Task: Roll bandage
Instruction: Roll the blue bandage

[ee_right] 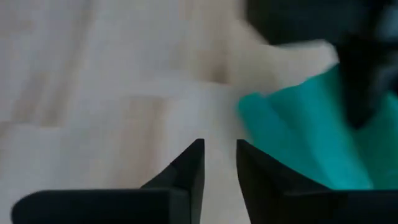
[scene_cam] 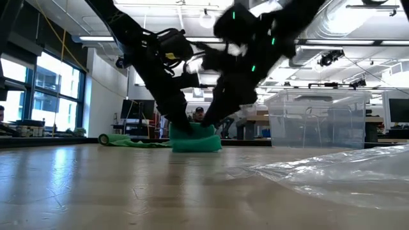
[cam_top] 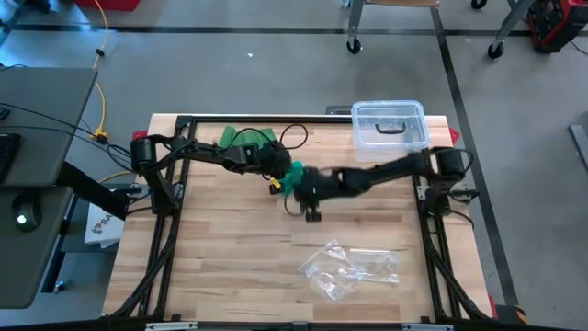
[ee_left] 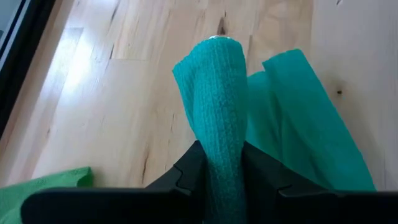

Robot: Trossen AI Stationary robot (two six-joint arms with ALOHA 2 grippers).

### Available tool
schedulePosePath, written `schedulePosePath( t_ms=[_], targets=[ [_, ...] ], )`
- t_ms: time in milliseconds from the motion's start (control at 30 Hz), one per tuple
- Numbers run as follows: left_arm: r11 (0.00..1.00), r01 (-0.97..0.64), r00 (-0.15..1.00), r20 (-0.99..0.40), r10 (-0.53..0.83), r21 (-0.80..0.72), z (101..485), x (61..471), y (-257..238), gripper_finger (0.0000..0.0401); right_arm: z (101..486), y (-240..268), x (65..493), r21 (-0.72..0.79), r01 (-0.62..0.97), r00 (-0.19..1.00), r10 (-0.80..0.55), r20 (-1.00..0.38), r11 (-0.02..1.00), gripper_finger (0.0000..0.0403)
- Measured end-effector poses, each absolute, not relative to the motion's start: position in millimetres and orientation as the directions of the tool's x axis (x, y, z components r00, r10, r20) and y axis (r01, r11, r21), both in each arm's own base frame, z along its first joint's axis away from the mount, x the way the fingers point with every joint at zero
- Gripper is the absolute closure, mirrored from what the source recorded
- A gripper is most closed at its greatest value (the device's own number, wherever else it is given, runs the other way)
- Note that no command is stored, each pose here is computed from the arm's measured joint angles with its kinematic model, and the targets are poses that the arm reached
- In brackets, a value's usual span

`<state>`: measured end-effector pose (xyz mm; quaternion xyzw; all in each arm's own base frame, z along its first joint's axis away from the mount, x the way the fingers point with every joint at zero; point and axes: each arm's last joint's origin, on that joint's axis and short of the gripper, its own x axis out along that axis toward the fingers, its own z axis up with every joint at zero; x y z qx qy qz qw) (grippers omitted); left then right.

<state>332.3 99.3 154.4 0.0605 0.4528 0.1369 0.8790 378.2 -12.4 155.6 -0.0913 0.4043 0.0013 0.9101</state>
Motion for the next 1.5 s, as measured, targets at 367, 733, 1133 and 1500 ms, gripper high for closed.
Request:
schedulePosePath(
  t_ms=[367, 733, 1133, 1500],
  targets=[
    [0.954, -0.192, 0.559, -0.773, 0.301, 0.232, 155.2, 332.7, 100.6, 0.0330, 119.9, -80.2, 355.7, -0.132, 0.177, 0.777, -0.220, -0.590, 0.975, 0.0393],
    [0.952, -0.215, 0.566, -0.766, 0.304, 0.219, 155.8, 333.4, 100.7, 0.0330, 120.1, -24.9, 350.3, 0.056, -0.161, 0.695, 0.153, -0.702, 0.985, 0.0402],
    [0.954, -0.204, 0.572, -0.764, 0.298, 0.219, 156.3, 334.8, 96.7, 0.0329, 137.4, 4.3, 349.2, -0.112, -0.122, 0.726, 0.011, -0.688, 0.986, 0.0394],
    [0.956, -0.194, 0.576, -0.764, 0.292, 0.219, 156.6, 335.8, 93.7, 0.0329, 124.9, -15.9, 359.1, -0.063, -0.164, 0.768, 0.087, -0.634, 0.985, 0.0249]
  ],
)
